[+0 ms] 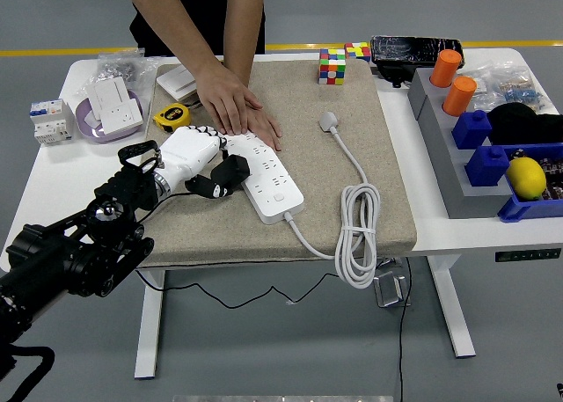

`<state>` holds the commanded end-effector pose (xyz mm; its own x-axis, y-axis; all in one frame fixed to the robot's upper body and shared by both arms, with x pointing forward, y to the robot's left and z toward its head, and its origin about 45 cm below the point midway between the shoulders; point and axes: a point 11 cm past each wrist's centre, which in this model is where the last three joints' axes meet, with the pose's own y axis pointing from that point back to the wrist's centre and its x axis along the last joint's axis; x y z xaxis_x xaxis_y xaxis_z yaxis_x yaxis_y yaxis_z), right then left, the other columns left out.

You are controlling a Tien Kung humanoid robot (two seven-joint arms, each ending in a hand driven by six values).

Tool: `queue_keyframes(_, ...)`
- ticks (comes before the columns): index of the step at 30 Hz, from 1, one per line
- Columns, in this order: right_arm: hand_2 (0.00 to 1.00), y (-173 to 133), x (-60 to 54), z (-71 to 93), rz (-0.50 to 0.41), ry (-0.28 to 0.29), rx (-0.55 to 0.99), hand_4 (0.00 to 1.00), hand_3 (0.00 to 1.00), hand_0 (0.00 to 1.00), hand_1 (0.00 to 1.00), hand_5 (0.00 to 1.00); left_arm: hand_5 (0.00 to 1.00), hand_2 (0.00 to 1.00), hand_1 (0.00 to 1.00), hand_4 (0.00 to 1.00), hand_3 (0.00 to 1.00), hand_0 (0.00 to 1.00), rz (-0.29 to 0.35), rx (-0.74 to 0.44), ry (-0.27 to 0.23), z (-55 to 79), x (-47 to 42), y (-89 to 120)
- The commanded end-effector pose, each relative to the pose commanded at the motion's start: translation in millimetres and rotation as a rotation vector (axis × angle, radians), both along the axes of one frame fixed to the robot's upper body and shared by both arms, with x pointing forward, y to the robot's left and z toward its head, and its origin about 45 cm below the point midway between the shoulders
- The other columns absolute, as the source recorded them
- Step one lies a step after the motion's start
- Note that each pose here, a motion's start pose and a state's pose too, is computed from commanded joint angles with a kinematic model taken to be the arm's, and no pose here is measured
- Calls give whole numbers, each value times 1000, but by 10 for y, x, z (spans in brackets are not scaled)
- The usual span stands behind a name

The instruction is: Pick up the plug,place it near the board,insert it into the board,press the button

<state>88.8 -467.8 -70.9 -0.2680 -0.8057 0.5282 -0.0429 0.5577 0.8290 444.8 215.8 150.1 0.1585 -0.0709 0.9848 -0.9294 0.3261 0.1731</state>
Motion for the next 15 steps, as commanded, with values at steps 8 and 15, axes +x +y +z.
queue_keyframes(8,912,1,-17,-4,-3,2,1,998,950,998,973,998,415,826,875,830,775,754,6,-4,10,-15,-7,21)
queue_keyframes(15,911,-1,-15,-3,-5,1,1,998,950,998,973,998,526,844,887,976,800,769,21,-31,52,-51,-21,76)
